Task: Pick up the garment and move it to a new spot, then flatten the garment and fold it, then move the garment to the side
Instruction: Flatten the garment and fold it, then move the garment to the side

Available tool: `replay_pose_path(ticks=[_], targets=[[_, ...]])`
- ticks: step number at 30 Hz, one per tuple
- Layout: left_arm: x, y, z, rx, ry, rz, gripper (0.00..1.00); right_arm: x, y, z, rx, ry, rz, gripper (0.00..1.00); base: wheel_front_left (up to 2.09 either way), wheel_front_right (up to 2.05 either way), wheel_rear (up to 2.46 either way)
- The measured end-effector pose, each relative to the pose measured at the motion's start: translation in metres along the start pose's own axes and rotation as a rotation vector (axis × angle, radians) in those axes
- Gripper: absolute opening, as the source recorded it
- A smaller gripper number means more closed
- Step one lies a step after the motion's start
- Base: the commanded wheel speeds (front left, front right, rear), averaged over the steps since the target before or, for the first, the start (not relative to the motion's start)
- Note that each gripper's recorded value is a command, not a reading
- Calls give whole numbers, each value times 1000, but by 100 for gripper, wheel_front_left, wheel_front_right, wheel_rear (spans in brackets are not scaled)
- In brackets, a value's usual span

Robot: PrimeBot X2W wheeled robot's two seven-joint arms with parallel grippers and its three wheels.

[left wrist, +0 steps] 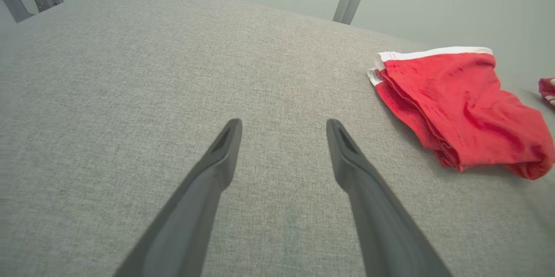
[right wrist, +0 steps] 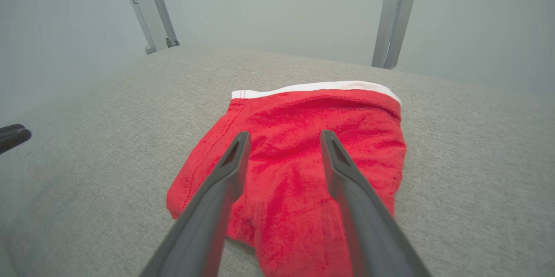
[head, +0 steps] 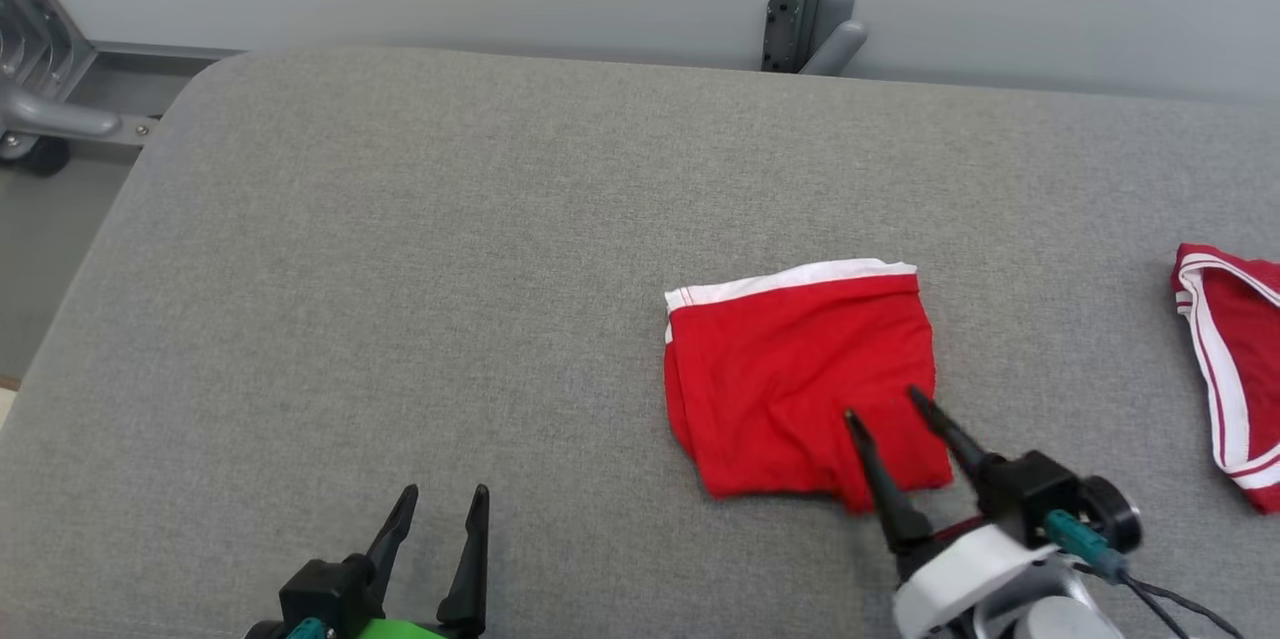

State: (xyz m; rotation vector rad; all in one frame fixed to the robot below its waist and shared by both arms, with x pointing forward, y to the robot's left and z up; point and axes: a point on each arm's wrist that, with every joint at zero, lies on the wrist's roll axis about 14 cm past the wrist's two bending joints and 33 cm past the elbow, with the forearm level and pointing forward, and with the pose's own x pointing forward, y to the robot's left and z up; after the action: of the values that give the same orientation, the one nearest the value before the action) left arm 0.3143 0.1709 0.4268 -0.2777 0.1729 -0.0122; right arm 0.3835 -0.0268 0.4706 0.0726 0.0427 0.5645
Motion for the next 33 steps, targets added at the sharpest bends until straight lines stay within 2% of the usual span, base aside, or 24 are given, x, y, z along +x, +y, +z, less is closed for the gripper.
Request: replay_pose_path(ticks=[5, 8, 13, 18, 26, 31, 33], targets=[[-5, 1, 4, 3, -19, 5, 100, -35, -59, 11, -39, -32, -215, 100, 0, 0, 0], [-6, 2, 5, 8, -24, 7, 100, -56, -83, 12, -60, -27, -310, 100, 0, 0, 0], [-8, 7, 9, 31, -36, 16, 100, -86, -113, 11, -71, -18, -435, 100, 0, 0, 0], [-15, 16, 15, 44, -58, 41, 100, -111, -127, 7, -66, -6, -517, 100, 0, 0, 0], [-13, 16, 24, 60, -85, 36, 100, -119, -126, 4, -62, 3, -533, 100, 0, 0, 0], [-12, 10, 26, 59, -93, 20, 100, -94, -109, -2, 8, 3, -462, 100, 0, 0, 0], [-11, 8, 26, 54, -92, 14, 100, -75, -98, -7, 56, 45, -408, 100, 0, 0, 0]])
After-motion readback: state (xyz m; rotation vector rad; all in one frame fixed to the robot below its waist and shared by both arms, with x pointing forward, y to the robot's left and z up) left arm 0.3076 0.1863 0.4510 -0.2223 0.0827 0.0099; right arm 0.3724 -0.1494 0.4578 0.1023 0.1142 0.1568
